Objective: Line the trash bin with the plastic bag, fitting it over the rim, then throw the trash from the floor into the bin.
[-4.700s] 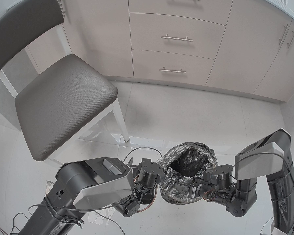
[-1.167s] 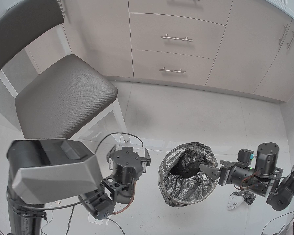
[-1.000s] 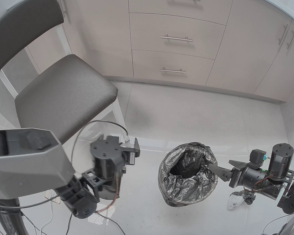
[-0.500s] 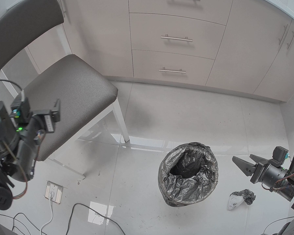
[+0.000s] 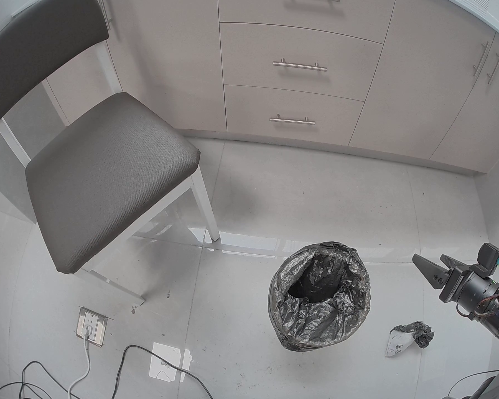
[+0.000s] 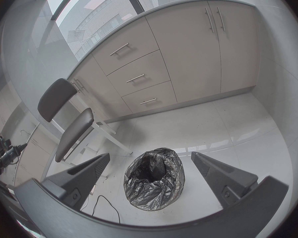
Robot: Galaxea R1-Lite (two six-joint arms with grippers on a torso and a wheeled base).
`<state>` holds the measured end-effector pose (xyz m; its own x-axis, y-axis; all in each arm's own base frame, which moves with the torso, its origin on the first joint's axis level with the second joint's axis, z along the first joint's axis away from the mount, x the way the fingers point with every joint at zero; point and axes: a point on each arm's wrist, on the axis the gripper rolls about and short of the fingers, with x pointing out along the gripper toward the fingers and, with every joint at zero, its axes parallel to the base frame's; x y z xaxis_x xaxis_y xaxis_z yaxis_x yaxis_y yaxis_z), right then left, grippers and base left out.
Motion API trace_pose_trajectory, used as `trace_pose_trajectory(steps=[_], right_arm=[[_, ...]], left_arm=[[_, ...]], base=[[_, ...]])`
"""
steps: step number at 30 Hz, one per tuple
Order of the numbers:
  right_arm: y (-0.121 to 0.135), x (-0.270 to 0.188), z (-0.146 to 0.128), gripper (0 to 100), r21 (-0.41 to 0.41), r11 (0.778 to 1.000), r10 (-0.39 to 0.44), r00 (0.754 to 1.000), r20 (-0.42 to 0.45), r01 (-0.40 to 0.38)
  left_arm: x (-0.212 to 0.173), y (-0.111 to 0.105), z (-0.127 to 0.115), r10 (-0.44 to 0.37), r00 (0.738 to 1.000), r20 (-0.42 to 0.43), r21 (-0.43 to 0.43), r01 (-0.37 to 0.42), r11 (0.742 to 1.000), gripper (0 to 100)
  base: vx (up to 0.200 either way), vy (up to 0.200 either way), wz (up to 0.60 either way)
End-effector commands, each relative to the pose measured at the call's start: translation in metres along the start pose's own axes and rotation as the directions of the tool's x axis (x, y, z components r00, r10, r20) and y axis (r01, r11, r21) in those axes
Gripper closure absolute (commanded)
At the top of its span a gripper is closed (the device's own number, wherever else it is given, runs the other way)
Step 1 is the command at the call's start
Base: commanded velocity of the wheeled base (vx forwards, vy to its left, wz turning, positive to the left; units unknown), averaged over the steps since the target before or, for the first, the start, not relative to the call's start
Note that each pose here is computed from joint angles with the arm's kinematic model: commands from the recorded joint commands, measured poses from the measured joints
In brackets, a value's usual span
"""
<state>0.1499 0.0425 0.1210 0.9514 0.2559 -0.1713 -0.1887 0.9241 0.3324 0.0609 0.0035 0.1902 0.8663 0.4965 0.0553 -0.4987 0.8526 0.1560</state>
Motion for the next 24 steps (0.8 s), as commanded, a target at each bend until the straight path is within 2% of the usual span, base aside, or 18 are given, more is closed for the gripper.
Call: trace_pose_trajectory(steps=[1, 6, 11, 13, 14, 15, 16, 17, 18, 19, 24], right_arm=[[-0.001, -0.005, 0.000, 0, -0.005, 1.000, -0.001, 1.000, 0.009, 0.001], [0.003, -0.004, -0.003, 0, -0.012, 1.000, 0.016, 1.000, -0.007, -0.016], [0.002, 0.002, -0.006, 0, -0.025, 1.000, 0.004, 0.999, -0.035, -0.005], [0.000, 0.010, -0.010, 0, -0.023, 1.000, -0.006, 0.998, -0.067, 0.005], [0.000, 0.011, -0.011, 0, -0.023, 1.000, -0.009, 0.998, -0.070, 0.007], [0.000, 0.018, -0.011, 0, -0.020, 1.000, -0.014, 0.996, -0.083, 0.012], [0.000, 0.021, -0.012, 0, -0.015, 1.000, -0.015, 0.996, -0.087, 0.014], [0.000, 0.022, -0.012, 0, -0.014, 1.000, -0.016, 0.996, -0.090, 0.015], [0.000, 0.027, -0.013, 0, -0.009, 1.000, -0.017, 0.996, -0.093, 0.016], [0.000, 0.029, -0.013, 0, -0.009, 1.000, -0.018, 0.995, -0.094, 0.017], [-0.001, 0.033, -0.017, 0, -0.014, 1.000, -0.019, 0.996, -0.087, 0.017]], left_arm=[[-0.071, 0.040, -0.074, 0.212, 0.977, 0.034, -0.031, -0.211, 0.977, 0], [-0.077, 0.038, -0.103, 0.183, 0.983, 0.028, -0.024, -0.182, 0.983, 0], [-0.077, 0.036, -0.105, 0.114, 0.993, 0.026, -0.014, -0.113, 0.993, 0], [-0.077, 0.034, -0.109, 0.039, 0.999, -0.002, 0.001, -0.039, 0.999, 0], [-0.077, 0.034, -0.109, 0.032, 0.999, -0.008, 0.001, -0.032, 0.999, 0], [-0.078, 0.033, -0.111, -0.037, 0.999, -0.028, -0.023, 0.037, 0.999, 0], [-0.078, 0.032, -0.110, -0.081, 0.996, -0.021, -0.050, 0.080, 0.996, 0], [-0.078, 0.032, -0.110, -0.087, 0.996, -0.020, -0.055, 0.086, 0.995, 0], [-0.079, 0.030, -0.110, -0.178, 0.984, -0.008, -0.096, 0.176, 0.980, 0], [-0.079, 0.029, -0.110, -0.213, 0.977, -0.006, -0.110, 0.211, 0.971, 0], [-0.081, 0.028, -0.109, -0.289, 0.957, -0.014, -0.138, 0.284, 0.949, 0]], base=[[0.000, 0.000, 0.00], [0.000, 0.000, 0.00], [0.000, 0.000, 0.00], [0.000, 0.000, 0.00], [0.000, 0.000, 0.00], [0.000, 0.000, 0.00], [0.000, 0.000, 0.00], [0.000, 0.000, 0.00], [0.000, 0.000, 0.00], [0.000, 0.000, 0.00], [0.000, 0.000, 0.00]])
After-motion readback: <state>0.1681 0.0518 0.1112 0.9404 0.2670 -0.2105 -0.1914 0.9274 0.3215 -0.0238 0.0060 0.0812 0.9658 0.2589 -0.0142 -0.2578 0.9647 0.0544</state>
